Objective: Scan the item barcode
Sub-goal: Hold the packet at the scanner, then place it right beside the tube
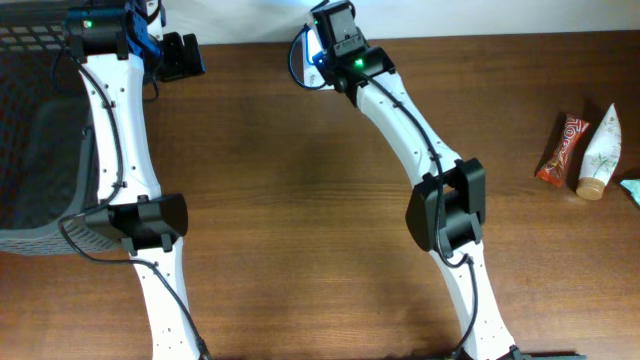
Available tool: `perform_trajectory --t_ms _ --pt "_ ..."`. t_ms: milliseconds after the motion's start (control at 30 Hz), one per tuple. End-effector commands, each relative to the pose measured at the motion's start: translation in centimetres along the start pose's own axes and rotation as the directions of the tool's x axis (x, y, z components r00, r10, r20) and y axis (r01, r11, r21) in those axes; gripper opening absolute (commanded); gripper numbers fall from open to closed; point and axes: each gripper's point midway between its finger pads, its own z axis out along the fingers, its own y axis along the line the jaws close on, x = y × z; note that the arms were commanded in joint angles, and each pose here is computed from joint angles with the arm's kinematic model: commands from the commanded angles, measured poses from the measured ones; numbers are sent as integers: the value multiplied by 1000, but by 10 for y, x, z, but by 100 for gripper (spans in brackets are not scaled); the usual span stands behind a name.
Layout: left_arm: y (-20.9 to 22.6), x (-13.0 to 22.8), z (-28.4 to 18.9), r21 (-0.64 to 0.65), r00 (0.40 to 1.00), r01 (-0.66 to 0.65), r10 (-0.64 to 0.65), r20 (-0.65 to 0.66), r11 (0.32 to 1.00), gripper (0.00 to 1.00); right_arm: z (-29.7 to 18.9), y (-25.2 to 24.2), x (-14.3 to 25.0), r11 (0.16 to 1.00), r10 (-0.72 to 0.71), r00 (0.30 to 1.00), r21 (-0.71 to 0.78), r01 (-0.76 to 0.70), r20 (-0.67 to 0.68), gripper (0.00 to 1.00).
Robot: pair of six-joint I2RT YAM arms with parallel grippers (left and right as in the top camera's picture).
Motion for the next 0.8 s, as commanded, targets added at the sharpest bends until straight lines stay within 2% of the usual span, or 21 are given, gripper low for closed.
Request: perform_trajectory --t_ms 0,67,100,167,233,267,333,467,600,733,767 --pt "0 1 2 6 1000 -11 11 -9 1000 99 -10 -40 -5 979 179 984 98 -180 18 4" --pt "0 1 2 6 1000 -11 11 -9 1000 99 -20 -86 6 936 308 951 175 -305 11 4" --pt "0 1 2 6 1000 -11 11 -9 1000 99 -28 -126 27 890 399 917 247 -382 -19 4" --pt "0 1 2 5 1000 -11 11 -9 1000 99 -40 -193 90 804 532 838 385 -453 -123 4" --pt "0 1 2 6 1000 -11 11 -9 1000 99 -51 -233 152 769 587 769 473 -431 -252 4" --pt "0 1 2 6 1000 -11 11 -9 1000 99 -63 -256 197 749 622 704 520 -410 -343 4" --pt "0 1 2 6 1000 -11 11 -9 1000 99 -84 -288 254 712 678 600 582 -393 -425 4" --pt "0 1 2 6 1000 -11 11 -9 1000 99 -105 -319 309 650 757 469 595 -472 -455 4" --pt "0 1 2 6 1000 -11 11 -9 1000 99 -119 -336 335 628 777 423 624 -466 -466 7" --pt "0 1 2 6 1000 -11 11 -9 1000 99 -144 -356 365 596 800 370 699 -395 -473 4" --pt "0 1 2 6 1000 -11 11 -9 1000 99 -148 -357 372 589 807 349 700 -404 -477 19"
